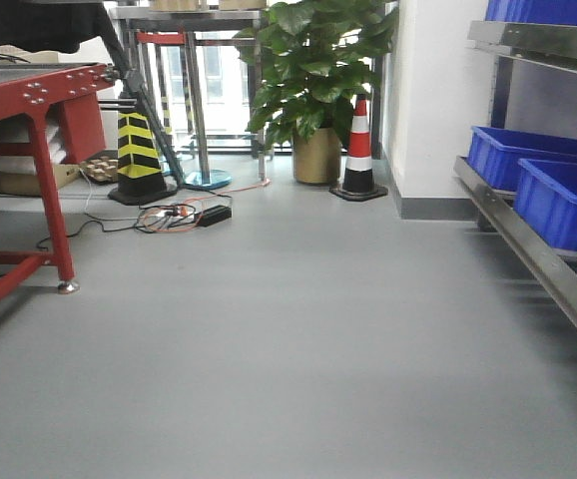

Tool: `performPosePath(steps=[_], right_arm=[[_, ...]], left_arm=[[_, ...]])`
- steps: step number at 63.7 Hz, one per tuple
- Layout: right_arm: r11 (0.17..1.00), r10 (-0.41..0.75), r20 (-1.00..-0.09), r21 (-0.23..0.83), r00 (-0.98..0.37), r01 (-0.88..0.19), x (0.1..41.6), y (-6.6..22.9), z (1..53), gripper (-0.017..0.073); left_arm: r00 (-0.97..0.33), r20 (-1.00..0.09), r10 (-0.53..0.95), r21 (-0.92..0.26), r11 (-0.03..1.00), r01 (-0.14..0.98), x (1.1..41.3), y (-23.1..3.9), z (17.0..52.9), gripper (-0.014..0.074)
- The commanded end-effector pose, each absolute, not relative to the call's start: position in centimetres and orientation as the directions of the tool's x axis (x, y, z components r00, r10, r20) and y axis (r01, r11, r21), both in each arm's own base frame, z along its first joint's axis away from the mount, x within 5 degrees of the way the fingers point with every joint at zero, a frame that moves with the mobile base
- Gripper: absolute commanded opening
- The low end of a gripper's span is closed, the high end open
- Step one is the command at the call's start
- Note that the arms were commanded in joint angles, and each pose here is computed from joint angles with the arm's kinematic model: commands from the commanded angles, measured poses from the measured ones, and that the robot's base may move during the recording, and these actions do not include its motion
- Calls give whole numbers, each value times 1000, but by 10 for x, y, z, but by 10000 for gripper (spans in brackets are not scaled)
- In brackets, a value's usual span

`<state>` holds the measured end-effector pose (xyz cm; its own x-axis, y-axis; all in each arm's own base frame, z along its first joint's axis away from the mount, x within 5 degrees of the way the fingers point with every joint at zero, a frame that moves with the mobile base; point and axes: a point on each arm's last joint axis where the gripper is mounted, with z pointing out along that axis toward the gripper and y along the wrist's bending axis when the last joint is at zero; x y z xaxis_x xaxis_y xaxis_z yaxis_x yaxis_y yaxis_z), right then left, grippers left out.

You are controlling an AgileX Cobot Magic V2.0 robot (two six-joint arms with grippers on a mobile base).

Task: Stack silver trays without gaps
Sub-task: 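Drive the base away from the shelf holding the tray in both grippers, then turn and drive the base to the other shelf with the tray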

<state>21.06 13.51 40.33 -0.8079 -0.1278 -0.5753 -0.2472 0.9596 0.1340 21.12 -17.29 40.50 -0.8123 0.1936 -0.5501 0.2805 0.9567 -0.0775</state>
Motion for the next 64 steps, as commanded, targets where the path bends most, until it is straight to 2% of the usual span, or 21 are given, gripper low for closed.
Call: performPosePath(steps=[1, 64], right_arm=[[952, -135, -678, 112, -722, -283, 208, 129, 424, 56], [952, -135, -678, 112, -722, -284, 208, 129, 424, 56]], left_arm=[[-803, -550, 229, -17, 958, 285, 201, -160, 417, -48], [-805, -546, 231, -15, 958, 285, 203, -162, 415, -48]])
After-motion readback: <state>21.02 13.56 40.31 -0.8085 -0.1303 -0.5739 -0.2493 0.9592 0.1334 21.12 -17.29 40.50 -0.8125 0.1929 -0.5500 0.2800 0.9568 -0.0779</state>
